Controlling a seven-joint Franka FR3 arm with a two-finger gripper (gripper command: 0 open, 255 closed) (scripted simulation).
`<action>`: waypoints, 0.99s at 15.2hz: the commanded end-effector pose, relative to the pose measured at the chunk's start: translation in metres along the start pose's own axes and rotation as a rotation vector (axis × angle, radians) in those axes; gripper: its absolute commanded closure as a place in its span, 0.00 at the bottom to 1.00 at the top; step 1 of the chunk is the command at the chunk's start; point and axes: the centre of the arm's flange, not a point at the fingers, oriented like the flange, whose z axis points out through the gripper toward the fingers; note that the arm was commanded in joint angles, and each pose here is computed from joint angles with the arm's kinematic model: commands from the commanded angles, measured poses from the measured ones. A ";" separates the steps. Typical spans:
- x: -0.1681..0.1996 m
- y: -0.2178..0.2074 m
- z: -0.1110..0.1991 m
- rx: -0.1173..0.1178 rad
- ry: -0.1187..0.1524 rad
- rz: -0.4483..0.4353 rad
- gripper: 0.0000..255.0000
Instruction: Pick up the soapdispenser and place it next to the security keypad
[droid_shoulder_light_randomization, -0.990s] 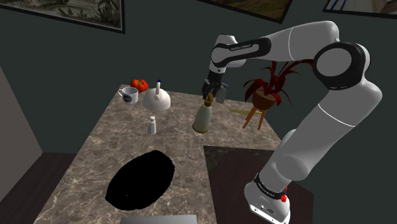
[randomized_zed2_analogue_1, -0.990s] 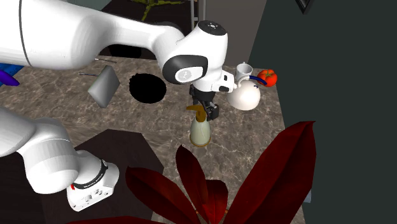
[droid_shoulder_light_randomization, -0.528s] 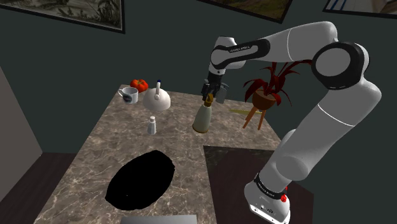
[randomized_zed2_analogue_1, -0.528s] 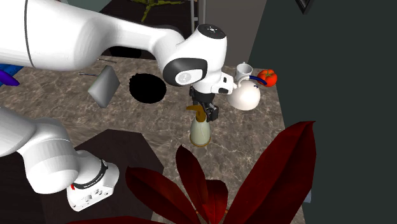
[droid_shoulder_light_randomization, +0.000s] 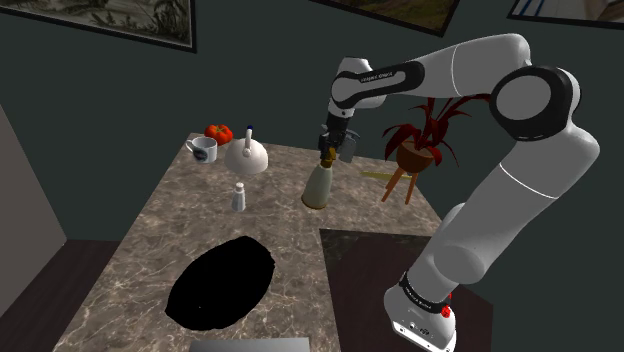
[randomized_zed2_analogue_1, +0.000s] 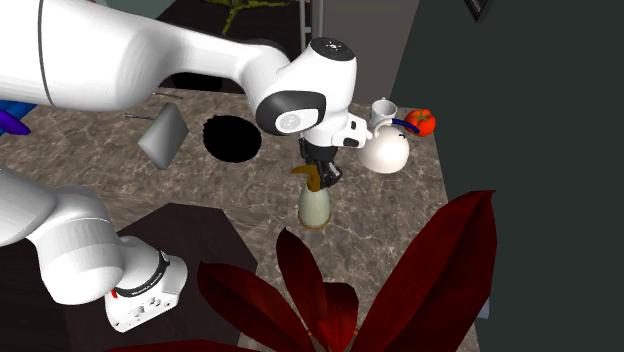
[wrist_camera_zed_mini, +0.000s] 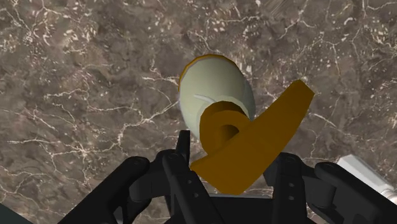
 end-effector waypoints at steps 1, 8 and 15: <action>0.000 0.000 0.000 -0.001 0.000 0.000 1.00; -0.001 -0.001 -0.026 -0.001 0.000 0.000 1.00; -0.002 -0.002 -0.063 -0.001 0.000 0.000 1.00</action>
